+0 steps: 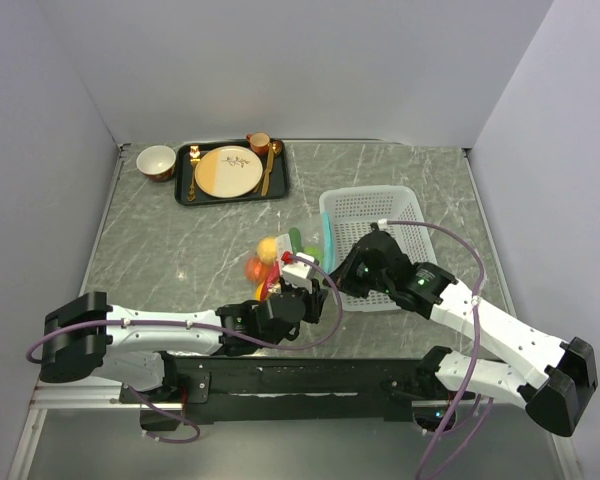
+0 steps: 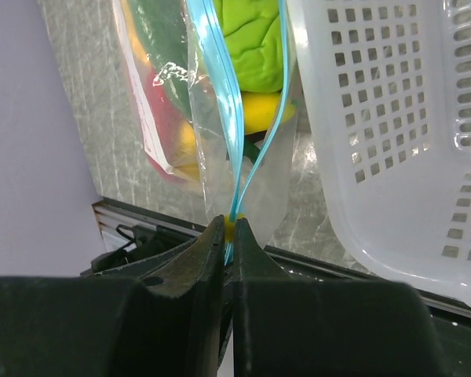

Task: Place the food in the zip-top bag and seal the zipper
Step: Zip the zipper food storage bag at the center of the board.

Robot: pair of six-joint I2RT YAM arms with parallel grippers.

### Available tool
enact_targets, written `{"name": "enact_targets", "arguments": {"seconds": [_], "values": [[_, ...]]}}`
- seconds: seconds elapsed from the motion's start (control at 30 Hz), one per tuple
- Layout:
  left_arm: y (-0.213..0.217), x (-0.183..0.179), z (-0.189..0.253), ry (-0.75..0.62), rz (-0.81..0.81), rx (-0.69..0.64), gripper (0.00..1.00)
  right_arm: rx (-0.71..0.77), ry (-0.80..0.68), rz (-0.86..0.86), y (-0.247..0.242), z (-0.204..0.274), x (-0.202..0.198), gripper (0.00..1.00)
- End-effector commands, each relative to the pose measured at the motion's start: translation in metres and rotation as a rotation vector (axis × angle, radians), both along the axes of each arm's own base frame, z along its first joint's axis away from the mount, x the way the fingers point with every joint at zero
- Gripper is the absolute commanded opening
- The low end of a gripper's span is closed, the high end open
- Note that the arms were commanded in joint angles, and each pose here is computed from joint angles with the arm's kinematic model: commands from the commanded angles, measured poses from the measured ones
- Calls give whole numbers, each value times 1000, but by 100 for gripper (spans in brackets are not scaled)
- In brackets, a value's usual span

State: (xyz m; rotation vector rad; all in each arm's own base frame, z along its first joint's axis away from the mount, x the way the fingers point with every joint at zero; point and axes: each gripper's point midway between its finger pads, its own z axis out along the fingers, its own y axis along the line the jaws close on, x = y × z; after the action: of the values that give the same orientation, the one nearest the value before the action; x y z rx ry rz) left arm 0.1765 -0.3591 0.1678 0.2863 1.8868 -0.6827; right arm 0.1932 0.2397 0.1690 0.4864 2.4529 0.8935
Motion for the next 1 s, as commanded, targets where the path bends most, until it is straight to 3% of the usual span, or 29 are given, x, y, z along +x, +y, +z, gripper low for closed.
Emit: {"name": "enact_targets", "arguments": {"seconds": [0.0,0.3,0.33,0.97], "values": [[-2,6,22,-21,32,-69,28,51,-43,23,11,26,1,0],[-1,3,17,-13,23,-54,10,55,-51,13,10,29,2,0],[-1,3,17,-14,20,-51,1,54,-49,16,10,28,1,0],[8,-13,23,31,-51,-108,1,4,-74,-40,3,22,15,2]]}}
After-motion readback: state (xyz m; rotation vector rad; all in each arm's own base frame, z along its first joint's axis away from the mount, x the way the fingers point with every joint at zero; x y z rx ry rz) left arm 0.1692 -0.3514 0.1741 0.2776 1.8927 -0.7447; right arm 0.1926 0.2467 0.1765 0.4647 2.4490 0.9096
